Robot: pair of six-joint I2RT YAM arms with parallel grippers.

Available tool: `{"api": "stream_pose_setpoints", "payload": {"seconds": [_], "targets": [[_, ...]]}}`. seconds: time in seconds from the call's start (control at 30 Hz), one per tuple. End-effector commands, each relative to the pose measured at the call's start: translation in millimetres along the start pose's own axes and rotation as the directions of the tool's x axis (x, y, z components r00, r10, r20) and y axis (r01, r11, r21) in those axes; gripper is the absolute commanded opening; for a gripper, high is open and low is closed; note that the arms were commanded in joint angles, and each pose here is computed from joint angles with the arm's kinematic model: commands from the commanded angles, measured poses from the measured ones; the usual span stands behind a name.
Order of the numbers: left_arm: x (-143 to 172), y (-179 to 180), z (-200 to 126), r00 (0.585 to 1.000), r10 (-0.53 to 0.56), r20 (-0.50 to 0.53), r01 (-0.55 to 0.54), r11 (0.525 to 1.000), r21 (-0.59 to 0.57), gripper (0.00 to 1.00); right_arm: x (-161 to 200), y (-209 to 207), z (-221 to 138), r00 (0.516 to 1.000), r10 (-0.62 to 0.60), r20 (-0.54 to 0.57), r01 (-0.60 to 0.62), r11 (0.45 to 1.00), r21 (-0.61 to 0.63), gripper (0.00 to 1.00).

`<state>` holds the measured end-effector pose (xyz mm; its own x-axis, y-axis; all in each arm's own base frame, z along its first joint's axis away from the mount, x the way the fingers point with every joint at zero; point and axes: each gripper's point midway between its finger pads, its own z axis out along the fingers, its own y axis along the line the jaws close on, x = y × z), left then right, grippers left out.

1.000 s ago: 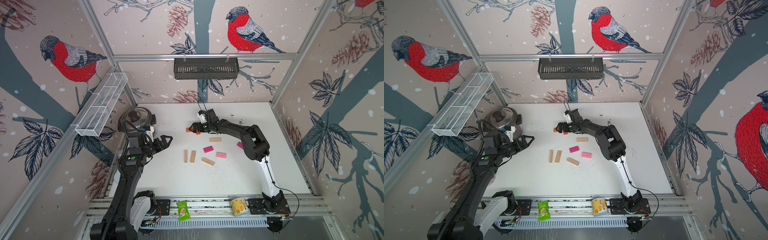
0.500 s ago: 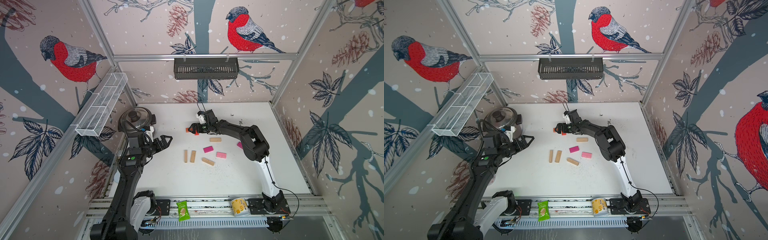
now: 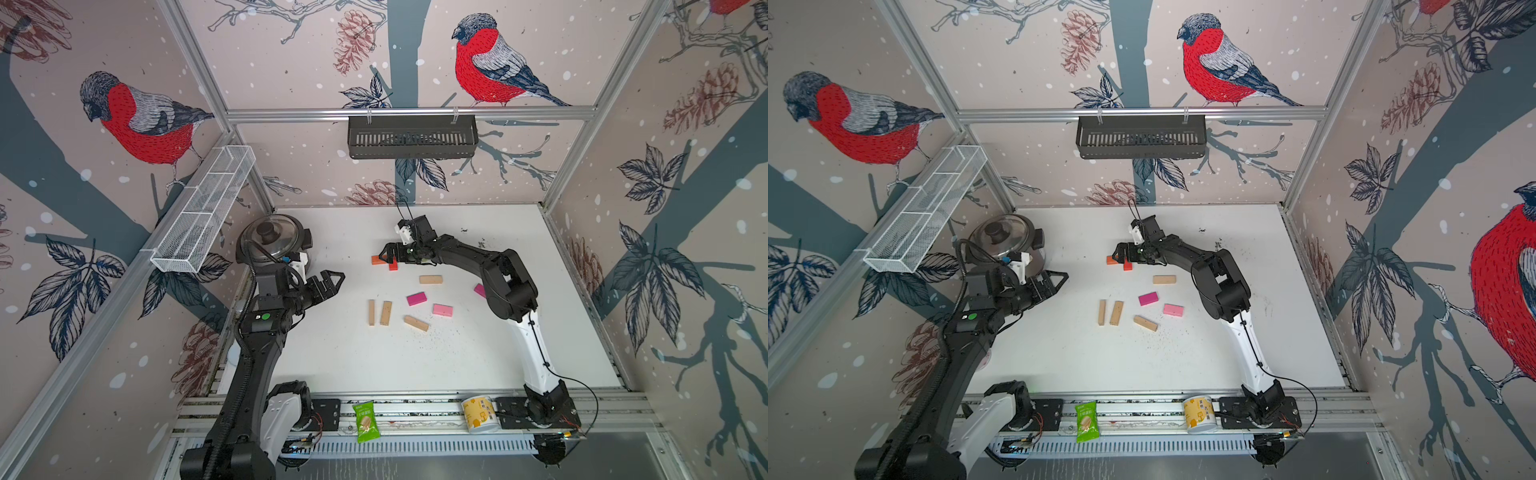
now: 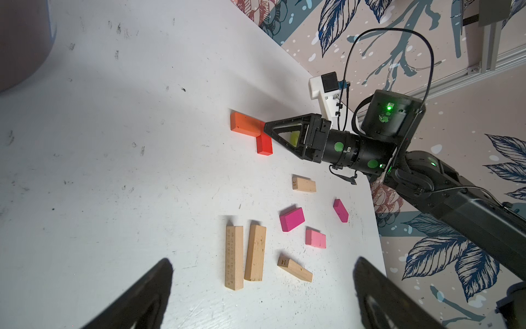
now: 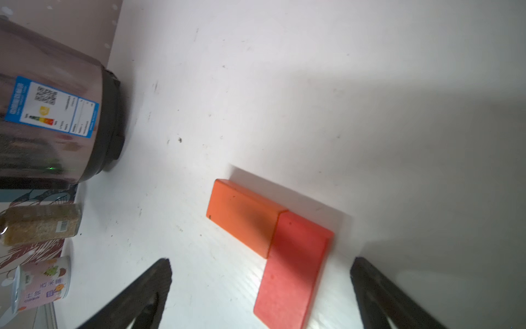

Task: Assemble the letter p with building blocks
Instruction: Adjust the building block at the center of the board.

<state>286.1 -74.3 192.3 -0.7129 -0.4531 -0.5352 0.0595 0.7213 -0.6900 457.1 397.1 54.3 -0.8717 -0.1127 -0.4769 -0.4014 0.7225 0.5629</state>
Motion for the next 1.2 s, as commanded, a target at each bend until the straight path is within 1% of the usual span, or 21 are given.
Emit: {"api": "stream_pose_setpoints", "payload": {"seconds": [0.0,0.1,0.2,0.33,0.43,0.53,0.6,0.73,0.8,0.87,0.97,1.07,1.17], "targets": [[-5,-5,-2,1.000,0.011,0.018,-0.012,1.000,0.017,0.98,3,-4,-6,0.998,0.011,-0.054,-0.009,0.999,0.045,1.00],[-5,-4,-1,1.000,0.009,0.015,-0.009,1.000,0.013,0.98,-19,11,-25,0.999,-0.029,-0.024,0.030,0.999,0.039,1.00],[-4,-5,0,1.000,0.013,0.004,-0.013,1.000,0.020,0.97,-35,29,-54,0.997,-0.071,0.028,0.070,0.997,0.037,1.00],[3,-13,3,0.999,0.040,-0.008,-0.040,0.998,0.039,0.97,-34,49,-98,0.990,-0.104,0.091,0.103,0.995,0.018,1.00],[21,-25,11,0.995,0.088,-0.049,-0.087,0.996,0.020,0.93,-25,59,-131,0.982,-0.121,0.145,0.119,0.993,0.018,1.00],[42,-36,22,0.989,0.123,-0.082,-0.124,0.992,-0.012,0.86,-6,56,-155,0.977,-0.117,0.178,0.113,0.993,0.031,1.00],[56,-29,30,0.987,0.123,-0.102,-0.130,0.989,-0.066,0.80,8,53,-168,0.975,-0.117,0.189,0.111,0.993,0.045,1.00],[85,-14,47,0.973,0.152,-0.172,-0.181,0.969,-0.169,0.70,43,40,-190,0.971,-0.131,0.202,0.117,0.990,0.079,1.00],[96,-8,56,0.965,0.160,-0.205,-0.203,0.957,-0.208,0.67,58,32,-199,0.968,-0.137,0.208,0.120,0.988,0.093,1.00],[105,-6,67,0.959,0.158,-0.237,-0.211,0.953,-0.218,0.64,76,21,-206,0.968,-0.139,0.208,0.117,0.987,0.112,1.00],[114,-2,82,0.947,0.147,-0.286,-0.219,0.946,-0.239,0.60,92,6,-216,0.966,-0.138,0.220,0.111,0.985,0.132,1.00],[119,9,93,0.937,0.116,-0.330,-0.221,0.927,-0.302,0.55,97,2,-223,0.958,-0.135,0.252,0.102,0.985,0.139,1.00],[124,11,105,0.933,0.093,-0.349,-0.206,0.931,-0.302,0.50,98,5,-227,0.947,-0.136,0.290,0.104,0.987,0.122,1.00]]}}
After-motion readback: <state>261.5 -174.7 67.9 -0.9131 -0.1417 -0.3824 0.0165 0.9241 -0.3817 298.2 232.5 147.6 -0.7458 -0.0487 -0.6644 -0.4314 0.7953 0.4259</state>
